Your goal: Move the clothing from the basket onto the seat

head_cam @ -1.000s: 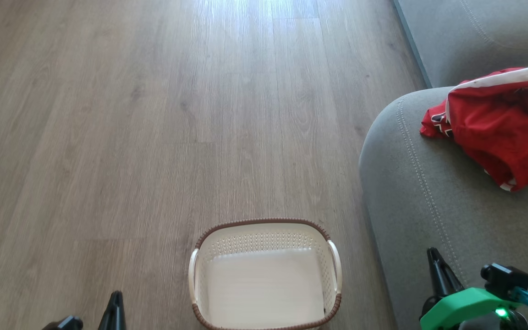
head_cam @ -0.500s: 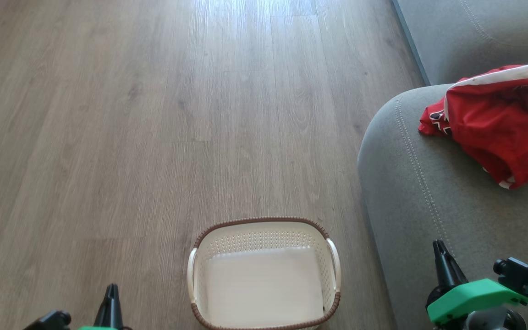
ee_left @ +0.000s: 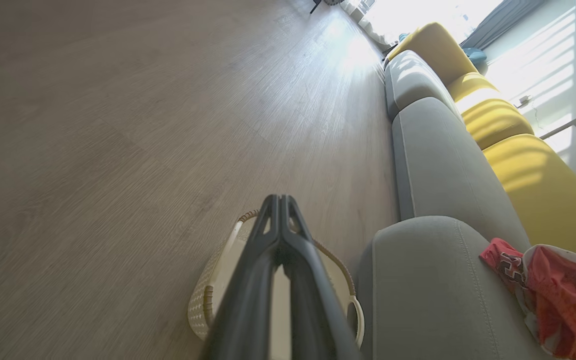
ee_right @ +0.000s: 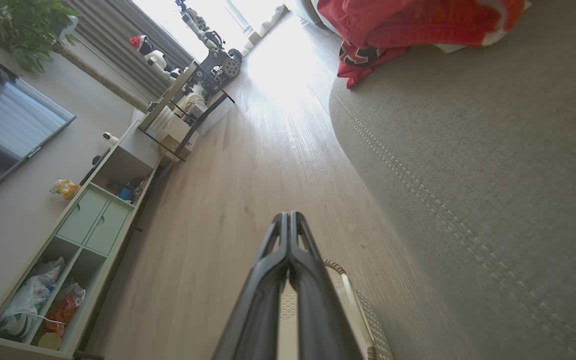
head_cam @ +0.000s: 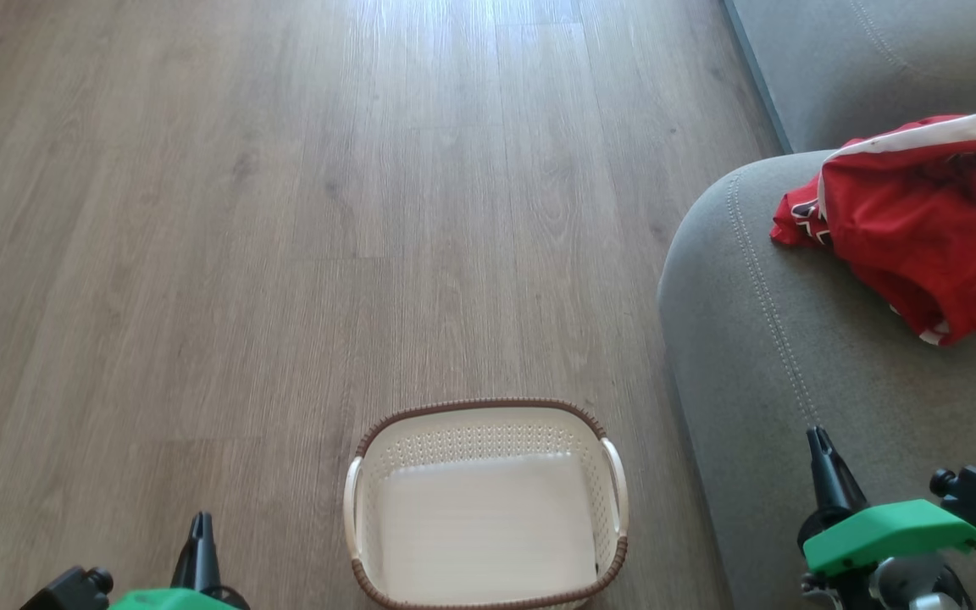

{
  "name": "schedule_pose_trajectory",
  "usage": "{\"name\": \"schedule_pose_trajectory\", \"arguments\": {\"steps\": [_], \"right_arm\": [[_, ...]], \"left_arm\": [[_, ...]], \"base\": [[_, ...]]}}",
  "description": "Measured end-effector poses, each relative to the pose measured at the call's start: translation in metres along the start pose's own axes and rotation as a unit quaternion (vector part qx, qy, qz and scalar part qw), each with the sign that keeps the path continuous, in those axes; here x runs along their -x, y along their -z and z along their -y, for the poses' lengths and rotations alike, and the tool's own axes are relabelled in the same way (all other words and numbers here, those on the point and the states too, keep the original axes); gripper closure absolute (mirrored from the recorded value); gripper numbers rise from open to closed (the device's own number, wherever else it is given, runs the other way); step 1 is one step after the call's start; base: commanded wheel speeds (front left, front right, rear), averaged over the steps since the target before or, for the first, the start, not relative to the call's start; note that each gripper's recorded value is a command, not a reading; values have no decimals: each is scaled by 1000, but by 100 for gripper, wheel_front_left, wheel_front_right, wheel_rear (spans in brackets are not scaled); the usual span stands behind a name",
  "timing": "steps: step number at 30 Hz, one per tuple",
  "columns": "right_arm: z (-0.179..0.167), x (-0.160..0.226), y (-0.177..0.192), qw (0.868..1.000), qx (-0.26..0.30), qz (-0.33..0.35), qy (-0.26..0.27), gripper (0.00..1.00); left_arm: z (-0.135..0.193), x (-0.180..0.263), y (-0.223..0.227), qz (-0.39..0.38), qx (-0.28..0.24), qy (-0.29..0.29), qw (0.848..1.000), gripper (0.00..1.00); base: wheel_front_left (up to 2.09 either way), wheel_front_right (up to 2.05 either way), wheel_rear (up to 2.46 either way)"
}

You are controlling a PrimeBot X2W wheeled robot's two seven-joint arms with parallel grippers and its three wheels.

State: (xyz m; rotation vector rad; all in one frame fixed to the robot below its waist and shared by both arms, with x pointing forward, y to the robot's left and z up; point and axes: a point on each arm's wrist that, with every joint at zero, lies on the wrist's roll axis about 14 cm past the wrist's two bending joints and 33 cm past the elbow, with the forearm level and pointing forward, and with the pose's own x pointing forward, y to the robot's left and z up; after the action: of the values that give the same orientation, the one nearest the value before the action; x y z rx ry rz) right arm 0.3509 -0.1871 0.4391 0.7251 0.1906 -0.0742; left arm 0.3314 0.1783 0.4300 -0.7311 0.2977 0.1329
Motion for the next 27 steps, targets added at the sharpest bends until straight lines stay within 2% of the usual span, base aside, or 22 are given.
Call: {"name": "schedule_pose_trajectory", "arguments": {"steps": [14,27], "right_arm": [[0,-2,-6,997,-80,7,3,100],[-1,-6,-14,987,-161,13,1,100]], "left_arm": [[5,-7,-9,0,78,7,997,100],[16,-13,-22,7,158,26,987,100]], "base": [[0,0,0],[0,0,0]]}}
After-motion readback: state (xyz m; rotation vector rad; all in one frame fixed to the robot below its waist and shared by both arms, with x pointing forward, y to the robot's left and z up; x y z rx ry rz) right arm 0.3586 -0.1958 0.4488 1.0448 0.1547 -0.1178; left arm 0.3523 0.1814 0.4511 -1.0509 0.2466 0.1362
